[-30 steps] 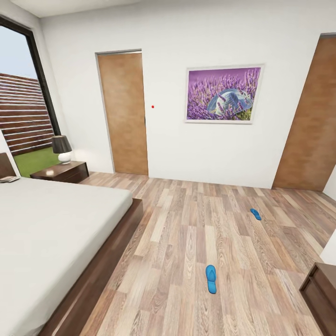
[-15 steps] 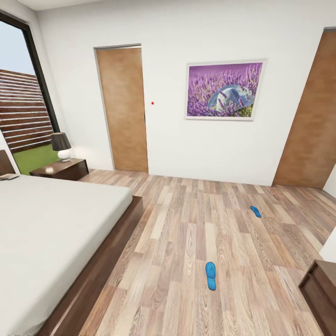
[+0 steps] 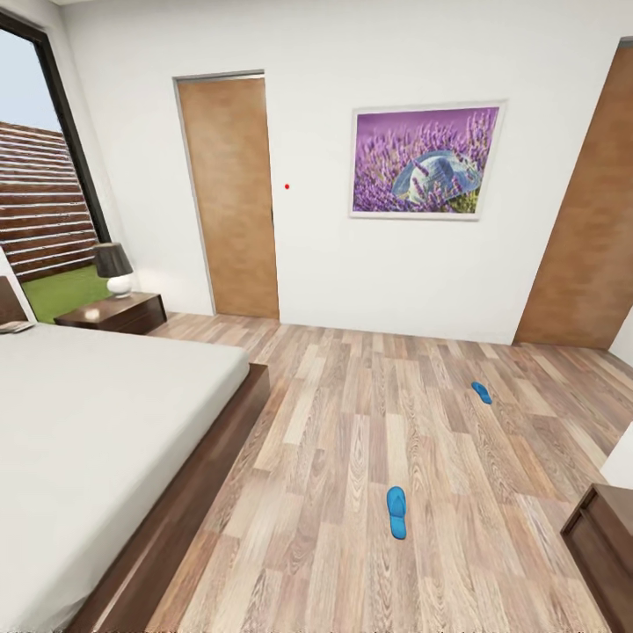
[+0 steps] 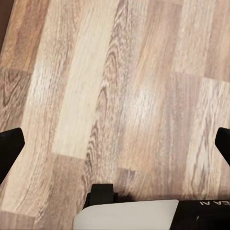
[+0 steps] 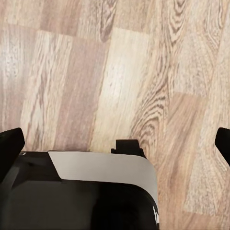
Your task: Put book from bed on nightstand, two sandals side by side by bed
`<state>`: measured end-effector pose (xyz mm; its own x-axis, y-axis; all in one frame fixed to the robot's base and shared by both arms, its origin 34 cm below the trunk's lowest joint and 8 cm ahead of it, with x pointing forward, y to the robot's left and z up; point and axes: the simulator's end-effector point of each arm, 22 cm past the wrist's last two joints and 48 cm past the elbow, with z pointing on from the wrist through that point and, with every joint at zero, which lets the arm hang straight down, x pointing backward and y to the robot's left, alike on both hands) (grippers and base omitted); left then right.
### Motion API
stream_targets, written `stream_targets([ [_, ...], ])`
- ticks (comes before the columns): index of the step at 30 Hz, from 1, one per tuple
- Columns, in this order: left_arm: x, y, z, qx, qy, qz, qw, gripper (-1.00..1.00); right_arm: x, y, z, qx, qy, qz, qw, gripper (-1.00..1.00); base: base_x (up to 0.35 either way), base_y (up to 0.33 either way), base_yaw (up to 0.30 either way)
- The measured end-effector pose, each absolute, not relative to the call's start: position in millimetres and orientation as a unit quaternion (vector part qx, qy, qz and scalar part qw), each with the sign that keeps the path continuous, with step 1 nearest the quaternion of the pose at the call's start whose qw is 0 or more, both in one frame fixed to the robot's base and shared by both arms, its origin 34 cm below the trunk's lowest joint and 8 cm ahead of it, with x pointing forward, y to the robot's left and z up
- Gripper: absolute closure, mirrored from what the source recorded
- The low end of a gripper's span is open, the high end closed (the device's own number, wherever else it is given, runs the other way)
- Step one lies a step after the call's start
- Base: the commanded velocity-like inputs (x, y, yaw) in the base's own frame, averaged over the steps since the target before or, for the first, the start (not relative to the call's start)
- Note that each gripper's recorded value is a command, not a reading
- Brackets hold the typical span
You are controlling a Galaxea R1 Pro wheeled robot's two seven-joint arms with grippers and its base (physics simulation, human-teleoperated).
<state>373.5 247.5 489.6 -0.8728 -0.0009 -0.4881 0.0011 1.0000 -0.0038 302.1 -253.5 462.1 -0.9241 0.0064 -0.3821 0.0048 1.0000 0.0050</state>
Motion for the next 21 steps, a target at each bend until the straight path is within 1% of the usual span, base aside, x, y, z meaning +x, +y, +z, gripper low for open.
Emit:
stream_targets([
  [21,365.8,247.4,484.3,0.0,0.971,-0.002,0.241,-1.0,293.4,-253.5,458.4,0.003,0.983,0.002,0.183,-1.0,0.0,0.0,0.0],
])
